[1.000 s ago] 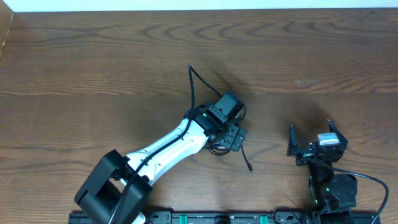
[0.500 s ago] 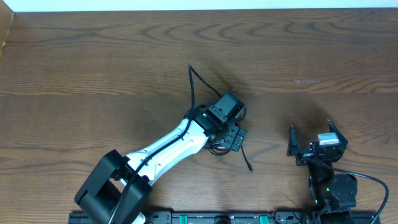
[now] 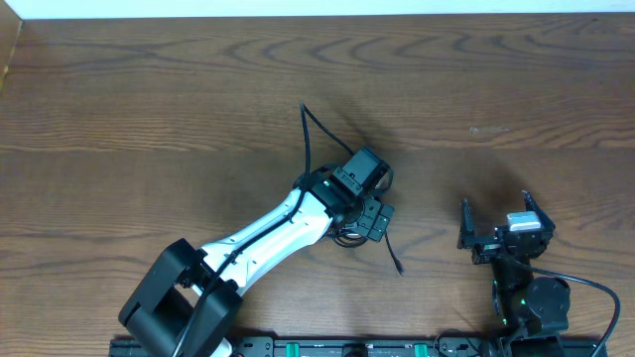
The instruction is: Untangle cables
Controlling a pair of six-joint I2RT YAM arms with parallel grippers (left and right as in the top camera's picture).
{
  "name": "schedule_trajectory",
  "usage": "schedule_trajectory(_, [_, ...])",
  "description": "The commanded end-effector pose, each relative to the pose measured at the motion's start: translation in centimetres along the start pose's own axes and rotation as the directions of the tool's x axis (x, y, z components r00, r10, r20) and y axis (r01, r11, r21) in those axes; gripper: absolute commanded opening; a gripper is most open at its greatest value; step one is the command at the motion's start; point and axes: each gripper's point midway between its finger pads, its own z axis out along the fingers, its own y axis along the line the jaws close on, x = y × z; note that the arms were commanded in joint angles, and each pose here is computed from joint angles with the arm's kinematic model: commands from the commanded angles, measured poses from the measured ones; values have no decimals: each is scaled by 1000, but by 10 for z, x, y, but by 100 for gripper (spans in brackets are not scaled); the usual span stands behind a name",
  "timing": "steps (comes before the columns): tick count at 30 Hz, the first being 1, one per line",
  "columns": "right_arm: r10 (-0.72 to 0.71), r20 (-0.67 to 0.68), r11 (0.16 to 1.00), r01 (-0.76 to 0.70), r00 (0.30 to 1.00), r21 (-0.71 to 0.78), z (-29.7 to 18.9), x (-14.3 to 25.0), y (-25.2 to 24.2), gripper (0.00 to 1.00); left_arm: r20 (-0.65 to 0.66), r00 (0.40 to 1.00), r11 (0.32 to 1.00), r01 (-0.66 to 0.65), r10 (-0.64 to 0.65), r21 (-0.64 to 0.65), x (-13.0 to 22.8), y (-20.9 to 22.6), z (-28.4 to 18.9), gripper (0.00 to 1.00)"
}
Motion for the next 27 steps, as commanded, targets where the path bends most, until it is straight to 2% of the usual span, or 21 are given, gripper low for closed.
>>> schedule_trajectory(1, [-11, 1, 1000, 11, 1000, -3, 0, 0, 1, 99, 8, 1000, 1000, 8, -8, -12, -3, 2, -1, 98])
schedule_trajectory(27, [-11, 1, 1000, 11, 1000, -2, 0, 0, 1, 99, 15, 1000, 999, -14, 15, -37, -5, 7, -1, 98])
